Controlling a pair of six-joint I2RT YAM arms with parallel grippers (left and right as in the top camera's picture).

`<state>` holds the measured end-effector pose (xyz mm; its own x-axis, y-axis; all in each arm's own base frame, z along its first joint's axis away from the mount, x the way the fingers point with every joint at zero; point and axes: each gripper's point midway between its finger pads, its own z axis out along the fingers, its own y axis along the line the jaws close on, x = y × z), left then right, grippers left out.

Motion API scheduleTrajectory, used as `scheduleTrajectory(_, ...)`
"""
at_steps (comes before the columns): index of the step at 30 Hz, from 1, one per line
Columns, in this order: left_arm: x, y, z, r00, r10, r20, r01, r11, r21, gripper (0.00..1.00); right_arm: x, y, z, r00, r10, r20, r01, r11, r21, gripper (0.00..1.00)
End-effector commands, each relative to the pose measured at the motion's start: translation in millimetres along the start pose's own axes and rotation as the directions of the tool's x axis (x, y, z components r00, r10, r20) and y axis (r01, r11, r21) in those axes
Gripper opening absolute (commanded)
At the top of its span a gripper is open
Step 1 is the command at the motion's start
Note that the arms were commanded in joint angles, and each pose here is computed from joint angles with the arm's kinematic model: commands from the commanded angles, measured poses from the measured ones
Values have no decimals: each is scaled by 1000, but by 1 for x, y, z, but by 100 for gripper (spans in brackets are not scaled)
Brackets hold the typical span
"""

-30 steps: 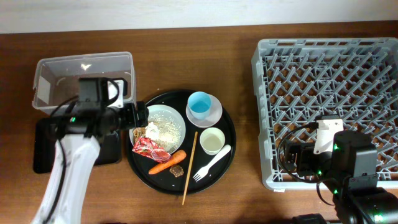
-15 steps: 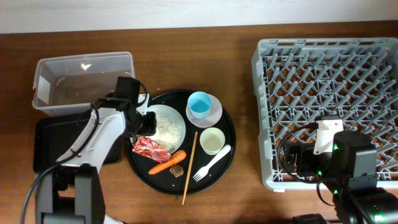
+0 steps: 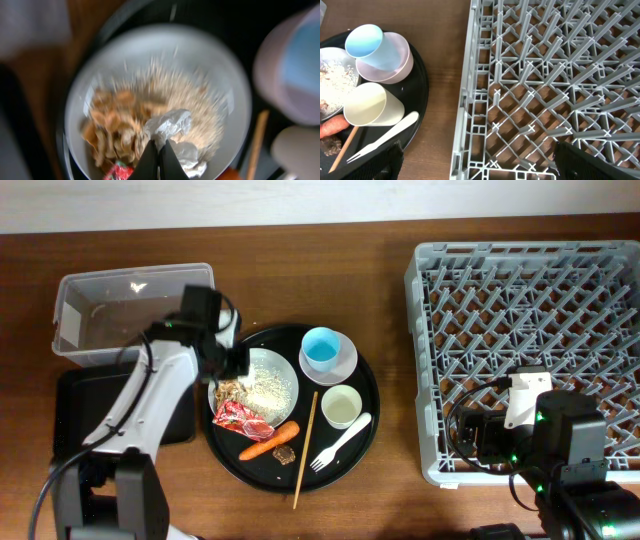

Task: Sort waste into correct bins and load items into the dishwasher rack
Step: 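Move the left gripper over the plate toward the red wrapper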

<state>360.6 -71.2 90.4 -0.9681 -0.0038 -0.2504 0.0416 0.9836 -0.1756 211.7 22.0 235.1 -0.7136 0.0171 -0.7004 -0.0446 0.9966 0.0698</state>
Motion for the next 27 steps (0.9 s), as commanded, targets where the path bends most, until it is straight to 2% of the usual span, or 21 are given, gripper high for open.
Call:
scheduleTrajectory(1, -68, 17, -72, 968, -1, 253, 19, 997, -70, 0, -6, -1, -5, 1000, 9, 22, -9, 1000, 7, 99)
scheduleTrajectory(4, -97, 46, -108, 929, -31, 370, 89, 986, -139, 0, -6, -1, -5, 1000, 9, 23, -9, 1000, 6, 99)
scheduleTrajectory(7, -106, 79, -116, 907, -70, 416, 163, 968, -192, 1, -6, -1, -5, 1000, 9, 22, -9, 1000, 6, 99)
scheduleTrajectory(8, -106, 86, -115, 906, -83, 416, 177, 965, -194, 5, -6, -1, -5, 1000, 9, 22, -9, 1000, 6, 99)
scheduleTrajectory(10, -105, 100, -108, 908, -110, 404, 205, 958, -200, 28, -6, -1, -5, 1000, 9, 22, -9, 1000, 6, 99)
scheduleTrajectory(11, -104, 108, -103, 912, -125, 392, 219, 954, -205, 48, -6, -1, -5, 1000, 9, 21, -9, 1000, 6, 99)
scheduleTrajectory(12, -104, 110, -101, 913, -130, 388, 223, 953, -207, 62, -6, -1, -5, 1000, 9, 20, -9, 1000, 6, 99)
scheduleTrajectory(14, -104, 111, -99, 914, -131, 384, 223, 953, -207, 76, -4, -1, -5, 1000, 9, 15, -9, 1000, 7, 99)
scheduleTrajectory(17, -103, 97, -98, 920, -134, 369, 196, 971, -136, 76, -2, -2, -5, 1000, 9, 3, -9, 1000, 8, 99)
scheduleTrajectory(19, -91, 74, -93, 940, -148, 307, 162, 987, -20, 77, -1, -2, -5, 1000, 8, 1, -8, 1000, 9, 99)
scheduleTrajectory(21, -62, 49, -86, 969, -172, 175, 158, 983, 94, 80, -1, -2, -5, 1000, 6, 1, -6, 1000, 9, 99)
scheduleTrajectory(24, -1, 34, -72, 977, -198, -80, 204, 976, 81, 85, -1, -2, -5, 1000, 6, 1, -6, 1000, 8, 99)
scheduleTrajectory(27, 54, 20, -51, 943, -184, -278, 208, 976, 59, 86, -1, -2, -5, 1000, 6, 1, -6, 1000, 8, 99)
